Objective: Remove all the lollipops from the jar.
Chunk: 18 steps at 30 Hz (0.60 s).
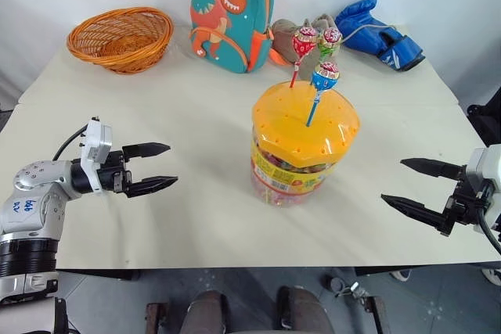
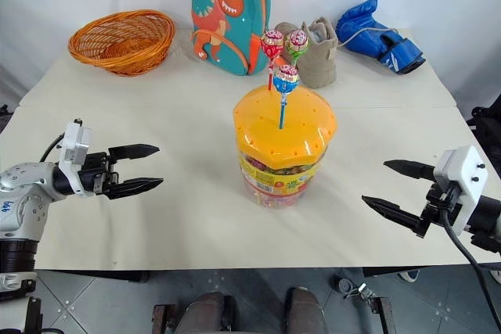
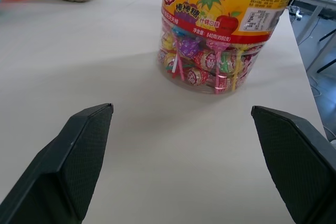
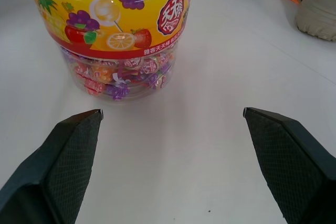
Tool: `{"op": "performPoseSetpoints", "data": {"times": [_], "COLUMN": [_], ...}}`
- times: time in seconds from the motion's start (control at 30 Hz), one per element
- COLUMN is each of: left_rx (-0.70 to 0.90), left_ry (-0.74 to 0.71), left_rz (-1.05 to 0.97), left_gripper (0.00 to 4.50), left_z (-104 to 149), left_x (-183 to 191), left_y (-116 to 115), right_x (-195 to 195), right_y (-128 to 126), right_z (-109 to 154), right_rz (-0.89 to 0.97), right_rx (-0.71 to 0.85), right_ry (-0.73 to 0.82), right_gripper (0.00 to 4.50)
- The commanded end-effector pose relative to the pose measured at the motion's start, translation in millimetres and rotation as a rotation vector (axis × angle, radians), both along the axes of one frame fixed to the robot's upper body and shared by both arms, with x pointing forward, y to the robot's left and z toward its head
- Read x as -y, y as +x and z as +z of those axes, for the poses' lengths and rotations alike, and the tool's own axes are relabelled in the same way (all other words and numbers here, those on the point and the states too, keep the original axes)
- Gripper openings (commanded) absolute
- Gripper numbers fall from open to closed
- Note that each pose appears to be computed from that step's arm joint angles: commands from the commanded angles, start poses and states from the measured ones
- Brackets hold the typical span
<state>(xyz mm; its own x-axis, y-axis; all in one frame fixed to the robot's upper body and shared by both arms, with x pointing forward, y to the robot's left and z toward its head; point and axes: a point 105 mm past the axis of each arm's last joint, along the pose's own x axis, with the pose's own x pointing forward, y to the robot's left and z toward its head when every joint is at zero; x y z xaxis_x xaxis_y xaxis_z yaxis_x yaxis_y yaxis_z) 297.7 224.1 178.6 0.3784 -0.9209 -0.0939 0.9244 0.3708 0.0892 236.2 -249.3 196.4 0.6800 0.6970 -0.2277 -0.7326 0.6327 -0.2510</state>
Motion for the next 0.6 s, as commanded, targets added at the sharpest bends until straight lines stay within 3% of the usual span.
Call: {"op": "performPoseSetpoints", "data": {"times": [0.03,0.37,0.6], "left_rx": [0.072,0.075,0.176], "left_ry": [-0.013,-0.023,0.044], "left_rz": [-0.018,0.036,-0.044], "left_gripper": [4.5,4.5,4.5], "left_z": [15.4,29.4,64.8], "left_x": [2.1,3.8,12.2], "left_y": [-0.9,-2.3,-24.3], "right_x": [0.1,-1.2,-18.1], "right_y": [0.5,1.9,-6.4], "right_z": [7.7,12.6,45.7], "right_rz": [0.009,0.021,0.134], "right_rx": [0.027,0.032,0.083], "right_ry": [-0.021,-0.013,-0.017], "right_gripper": [4.49,4.49,4.49]}}
